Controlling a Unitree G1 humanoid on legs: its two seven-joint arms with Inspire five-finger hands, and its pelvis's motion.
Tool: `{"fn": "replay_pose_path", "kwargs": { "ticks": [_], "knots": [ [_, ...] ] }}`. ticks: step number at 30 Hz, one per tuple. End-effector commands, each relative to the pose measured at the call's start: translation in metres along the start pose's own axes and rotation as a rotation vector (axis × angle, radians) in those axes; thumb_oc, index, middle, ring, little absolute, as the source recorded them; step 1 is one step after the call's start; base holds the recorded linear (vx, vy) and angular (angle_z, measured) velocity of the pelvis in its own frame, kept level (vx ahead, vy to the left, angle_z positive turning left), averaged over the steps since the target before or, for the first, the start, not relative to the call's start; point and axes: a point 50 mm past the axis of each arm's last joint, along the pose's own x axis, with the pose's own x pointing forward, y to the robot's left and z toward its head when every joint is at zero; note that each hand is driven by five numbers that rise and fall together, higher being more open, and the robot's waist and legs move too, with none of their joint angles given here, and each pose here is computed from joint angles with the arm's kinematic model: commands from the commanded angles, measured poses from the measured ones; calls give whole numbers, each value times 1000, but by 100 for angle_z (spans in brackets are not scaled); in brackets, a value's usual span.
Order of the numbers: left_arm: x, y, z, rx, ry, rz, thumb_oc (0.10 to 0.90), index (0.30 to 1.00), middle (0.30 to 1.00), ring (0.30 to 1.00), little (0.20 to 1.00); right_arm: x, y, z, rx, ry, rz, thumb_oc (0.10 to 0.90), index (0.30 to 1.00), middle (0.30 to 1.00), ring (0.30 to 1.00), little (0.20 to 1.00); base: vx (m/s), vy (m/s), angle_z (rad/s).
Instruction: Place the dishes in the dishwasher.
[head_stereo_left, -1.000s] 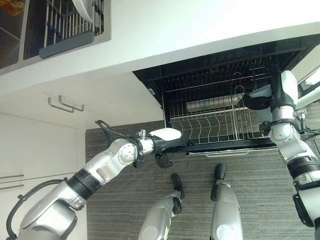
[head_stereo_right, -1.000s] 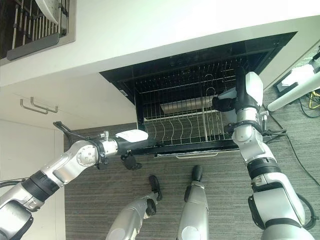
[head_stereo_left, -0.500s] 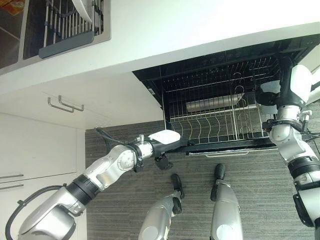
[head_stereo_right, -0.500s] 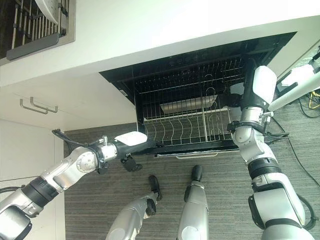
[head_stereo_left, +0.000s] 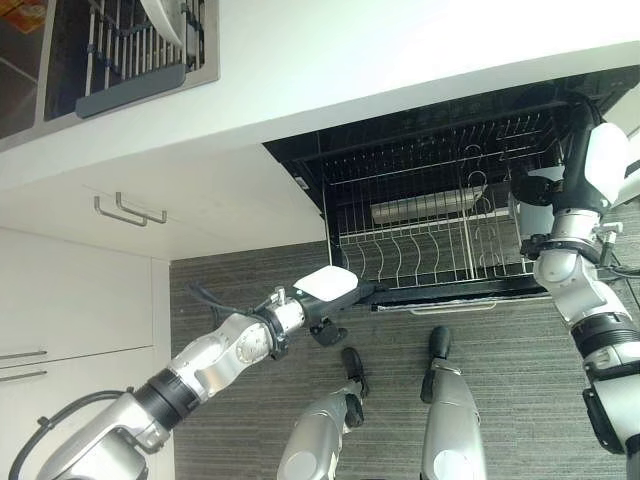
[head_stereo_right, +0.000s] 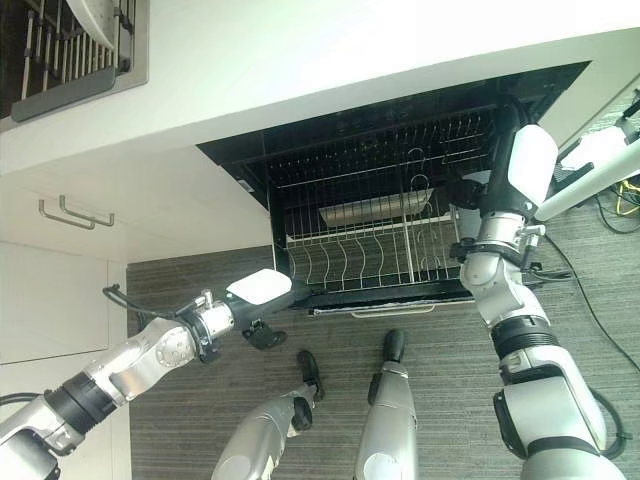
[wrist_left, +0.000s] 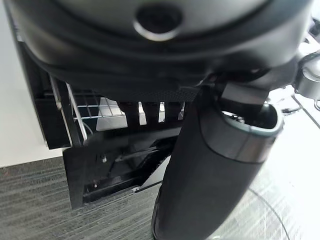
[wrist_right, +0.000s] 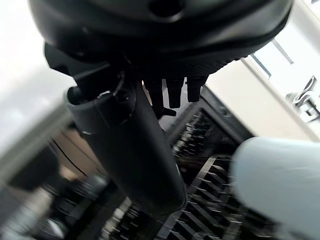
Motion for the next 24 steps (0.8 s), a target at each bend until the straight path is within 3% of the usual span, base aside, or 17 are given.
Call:
{"fn": "replay_pose_path", "kwargs": {
  "ticks": [1, 7, 13, 16, 19, 21, 24],
  "knots": [
    [-17, -47, 3, -103, 64, -22, 800, 900, 900, 900, 900, 24, -34, 56, 216, -252, -148, 800, 900, 900, 900, 900, 23, 24, -7],
    [-39, -52, -20, -314, 227, 208, 800, 900, 900, 900, 900, -48, -16, 53, 358, -233, -36, 800, 900, 900, 900, 900, 36, 43, -3],
    [-63, -38, -41, -273, 332, 351, 800, 900, 900, 900, 900, -104, -11, 34, 393, -143, 20, 800, 900, 900, 900, 900, 83, 16, 12],
    [-75, -14, -53, -247, 368, 592, 800, 900, 900, 900, 900, -120, -9, 33, 460, -92, 66, 800, 900, 900, 900, 900, 182, 63, 17],
    [-81, 5, -51, -360, 300, 860, 800, 900, 900, 900, 900, -128, -4, 35, 547, -61, 132, 800, 900, 900, 900, 900, 79, 107, 15],
    [-96, 22, -43, -614, 145, 1097, 800, 900, 900, 900, 900, -133, -7, 36, 683, -23, 210, 800, 900, 900, 900, 900, 59, 205, 24],
    [-109, 35, -32, -859, -81, 1258, 800, 900, 900, 900, 900, -136, -8, 43, 880, 7, 266, 800, 900, 900, 900, 900, 56, 194, 8]
  ]
}}
